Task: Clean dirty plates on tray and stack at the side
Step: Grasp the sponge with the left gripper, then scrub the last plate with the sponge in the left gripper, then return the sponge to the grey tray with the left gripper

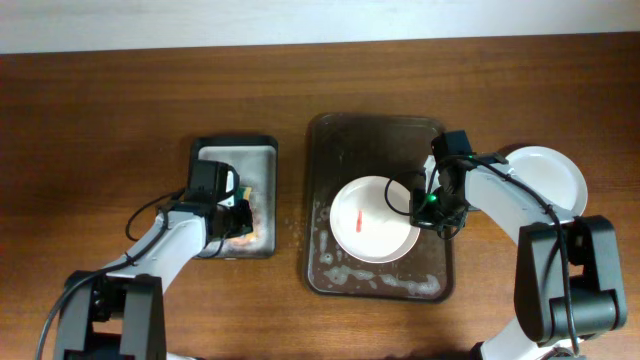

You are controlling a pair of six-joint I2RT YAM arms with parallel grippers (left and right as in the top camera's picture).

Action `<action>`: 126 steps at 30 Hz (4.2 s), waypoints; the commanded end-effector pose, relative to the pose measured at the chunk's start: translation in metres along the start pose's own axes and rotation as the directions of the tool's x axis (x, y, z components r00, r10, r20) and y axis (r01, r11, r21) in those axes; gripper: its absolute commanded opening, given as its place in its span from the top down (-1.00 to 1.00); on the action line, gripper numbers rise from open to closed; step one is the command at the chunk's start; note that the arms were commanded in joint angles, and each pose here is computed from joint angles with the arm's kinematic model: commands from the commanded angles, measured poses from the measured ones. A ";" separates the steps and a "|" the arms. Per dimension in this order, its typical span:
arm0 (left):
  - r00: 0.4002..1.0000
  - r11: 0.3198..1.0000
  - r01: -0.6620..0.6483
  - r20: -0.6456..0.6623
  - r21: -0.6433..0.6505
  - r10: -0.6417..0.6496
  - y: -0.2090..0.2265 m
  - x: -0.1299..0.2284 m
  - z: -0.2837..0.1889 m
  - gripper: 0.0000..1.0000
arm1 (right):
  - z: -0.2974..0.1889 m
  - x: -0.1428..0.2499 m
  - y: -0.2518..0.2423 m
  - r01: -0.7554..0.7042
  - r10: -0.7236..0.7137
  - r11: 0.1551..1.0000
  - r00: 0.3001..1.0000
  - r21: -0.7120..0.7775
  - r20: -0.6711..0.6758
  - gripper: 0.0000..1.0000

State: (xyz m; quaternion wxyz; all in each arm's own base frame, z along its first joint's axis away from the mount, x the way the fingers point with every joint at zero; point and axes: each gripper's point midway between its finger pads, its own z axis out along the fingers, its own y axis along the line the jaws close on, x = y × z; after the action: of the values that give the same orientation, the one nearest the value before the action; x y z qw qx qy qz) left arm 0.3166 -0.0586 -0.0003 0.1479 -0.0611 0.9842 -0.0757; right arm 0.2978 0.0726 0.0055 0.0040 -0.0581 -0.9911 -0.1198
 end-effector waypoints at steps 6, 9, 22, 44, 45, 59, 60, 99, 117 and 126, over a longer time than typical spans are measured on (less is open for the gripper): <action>0.997 0.998 -0.042 -0.062 -0.039 0.039 -0.009 -0.030 -0.045 0.19 | 0.006 0.004 -0.003 0.009 -0.009 1.000 1.000 0.018 -0.021 0.92; 0.999 0.986 -0.046 -0.034 -0.161 0.042 0.013 -0.037 -0.036 0.19 | 0.006 0.004 -0.003 0.009 -0.008 1.000 1.000 0.018 -0.020 0.92; 0.988 0.999 -0.030 -0.151 -0.016 0.027 -0.014 -0.033 -0.013 0.15 | 0.006 0.005 -0.003 0.008 -0.008 1.000 1.000 0.018 -0.024 0.92; 0.990 0.999 -0.033 -0.133 0.033 0.038 -0.039 -0.042 -0.070 1.00 | 0.006 0.004 0.000 0.066 -0.066 0.998 0.998 -0.005 -0.021 0.92; 0.991 0.992 -0.070 -0.104 0.103 0.081 -0.060 -0.052 -0.084 1.00 | 0.006 0.004 0.004 0.116 -0.116 0.993 0.993 -0.027 -0.021 0.92; 0.963 0.938 -0.190 -0.130 0.291 0.235 -0.242 0.007 -0.009 1.00 | 0.006 0.000 0.007 0.119 -0.119 0.992 0.993 -0.040 -0.003 0.92; 0.961 0.938 -0.154 -0.173 0.311 0.215 -0.253 0.019 0.009 1.00 | 0.006 0.000 0.007 0.119 -0.119 0.992 0.993 -0.040 -0.004 0.92; 0.871 0.964 -0.234 -0.414 0.127 0.265 -0.218 0.082 0.046 1.00 | 0.006 -0.003 0.008 -0.011 0.011 0.999 1.000 -0.045 0.002 0.92; 0.988 0.974 -0.137 -0.047 0.182 0.148 -0.162 -0.047 -0.105 1.00 | 0.005 -0.003 0.008 0.021 -0.021 0.999 1.000 -0.045 0.004 0.92; 0.990 0.987 -0.141 0.006 -0.082 0.142 -0.042 -0.045 -0.128 1.00 | -0.100 0.009 0.020 0.136 -0.148 0.989 0.954 0.066 0.260 0.92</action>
State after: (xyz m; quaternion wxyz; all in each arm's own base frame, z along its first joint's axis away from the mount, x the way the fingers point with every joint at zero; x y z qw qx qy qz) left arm 0.3360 -0.0934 0.1844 0.1901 -0.0190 0.9795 -0.0633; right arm 0.2932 0.0793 0.0776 -0.0807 -0.0217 -0.9871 -0.1368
